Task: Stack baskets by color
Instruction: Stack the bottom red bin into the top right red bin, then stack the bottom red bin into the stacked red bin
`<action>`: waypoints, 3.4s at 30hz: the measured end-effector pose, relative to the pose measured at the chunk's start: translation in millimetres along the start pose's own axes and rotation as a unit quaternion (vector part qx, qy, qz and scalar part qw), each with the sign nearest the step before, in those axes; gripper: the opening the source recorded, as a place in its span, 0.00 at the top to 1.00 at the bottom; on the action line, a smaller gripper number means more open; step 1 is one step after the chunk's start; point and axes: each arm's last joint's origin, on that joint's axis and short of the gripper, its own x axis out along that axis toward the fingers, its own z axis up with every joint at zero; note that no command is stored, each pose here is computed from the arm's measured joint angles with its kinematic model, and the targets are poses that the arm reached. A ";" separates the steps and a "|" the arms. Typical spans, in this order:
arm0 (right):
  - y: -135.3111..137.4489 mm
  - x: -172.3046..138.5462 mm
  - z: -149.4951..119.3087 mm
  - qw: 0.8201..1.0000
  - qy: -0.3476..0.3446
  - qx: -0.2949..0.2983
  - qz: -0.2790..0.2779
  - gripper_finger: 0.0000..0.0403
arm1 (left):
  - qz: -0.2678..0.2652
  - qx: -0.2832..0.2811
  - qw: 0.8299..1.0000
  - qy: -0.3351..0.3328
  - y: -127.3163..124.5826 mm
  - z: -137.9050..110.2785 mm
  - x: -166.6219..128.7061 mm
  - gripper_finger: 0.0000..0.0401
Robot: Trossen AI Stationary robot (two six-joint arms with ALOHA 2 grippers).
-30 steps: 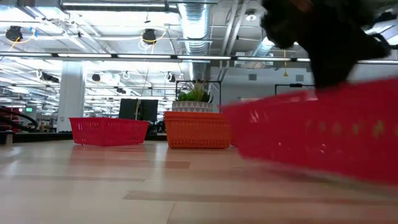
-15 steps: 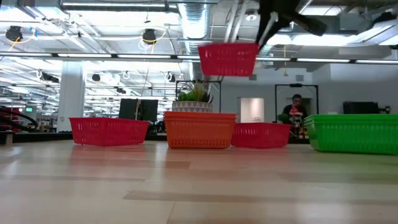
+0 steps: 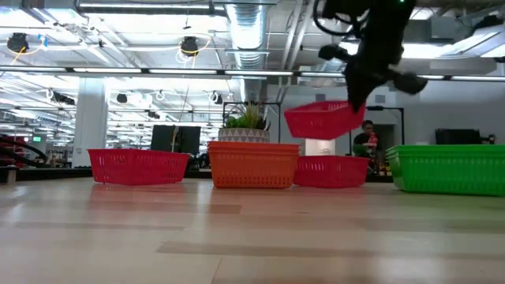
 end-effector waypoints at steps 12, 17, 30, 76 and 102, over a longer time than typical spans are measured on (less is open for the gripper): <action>-10.6 48.5 9.8 0.995 0.065 0.077 0.002 0.98 | 0.020 -0.003 1.000 -0.011 10.1 5.9 -2.2 0.48; -12.2 47.7 11.4 0.995 0.062 0.072 -0.005 0.98 | 0.020 -0.003 1.000 -0.010 9.9 5.6 -2.0 0.48; -18.8 49.9 15.8 0.996 0.066 0.034 -0.047 0.92 | 0.020 -0.004 1.000 -0.010 9.9 5.7 -2.1 0.48; 30.6 -14.3 5.4 0.961 0.122 -0.226 0.098 0.43 | 0.301 0.114 0.909 0.266 93.1 -83.9 146.2 0.48; 20.0 -32.4 -10.3 0.948 0.144 -0.257 0.119 0.44 | 0.219 0.037 0.867 0.447 130.5 -183.9 206.9 0.48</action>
